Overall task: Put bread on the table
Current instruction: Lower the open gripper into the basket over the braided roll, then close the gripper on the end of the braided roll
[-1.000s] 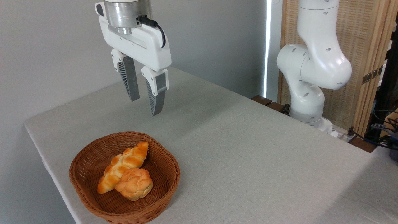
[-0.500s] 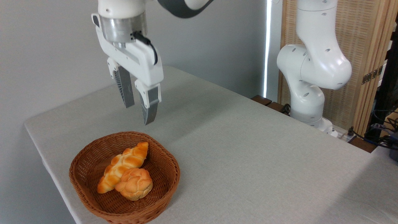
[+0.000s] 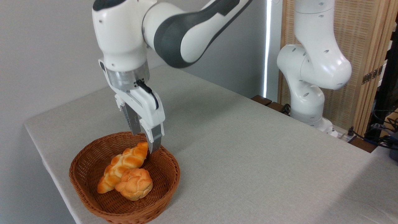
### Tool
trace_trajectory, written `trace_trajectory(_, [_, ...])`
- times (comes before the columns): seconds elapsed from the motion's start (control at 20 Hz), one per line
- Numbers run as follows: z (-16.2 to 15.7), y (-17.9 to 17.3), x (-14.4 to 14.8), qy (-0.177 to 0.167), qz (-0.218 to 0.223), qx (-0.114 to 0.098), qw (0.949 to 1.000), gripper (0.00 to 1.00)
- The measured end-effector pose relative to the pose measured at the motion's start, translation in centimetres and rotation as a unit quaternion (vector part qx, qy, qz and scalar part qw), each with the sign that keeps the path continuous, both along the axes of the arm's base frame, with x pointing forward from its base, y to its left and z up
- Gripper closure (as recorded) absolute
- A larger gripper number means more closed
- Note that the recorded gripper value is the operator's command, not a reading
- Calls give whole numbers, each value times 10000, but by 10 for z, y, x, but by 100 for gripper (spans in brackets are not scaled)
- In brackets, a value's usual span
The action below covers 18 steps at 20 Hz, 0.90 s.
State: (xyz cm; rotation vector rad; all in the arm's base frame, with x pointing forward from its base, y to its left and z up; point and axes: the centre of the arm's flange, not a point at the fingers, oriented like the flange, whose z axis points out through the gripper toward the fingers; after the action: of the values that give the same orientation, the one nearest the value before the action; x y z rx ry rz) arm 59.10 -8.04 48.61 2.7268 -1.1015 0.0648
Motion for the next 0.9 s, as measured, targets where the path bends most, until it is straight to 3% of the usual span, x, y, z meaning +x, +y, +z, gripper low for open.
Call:
trace_trajectory(0.25, [-21, -6, 12, -64, 355, -380, 9986, 0])
trace_trajectory(0.55, [-45, -20, 21, -180, 832, -481, 9952, 0])
trace_trajectory(0.9, [-60, -30, 24, -153, 927, -493, 9944, 0])
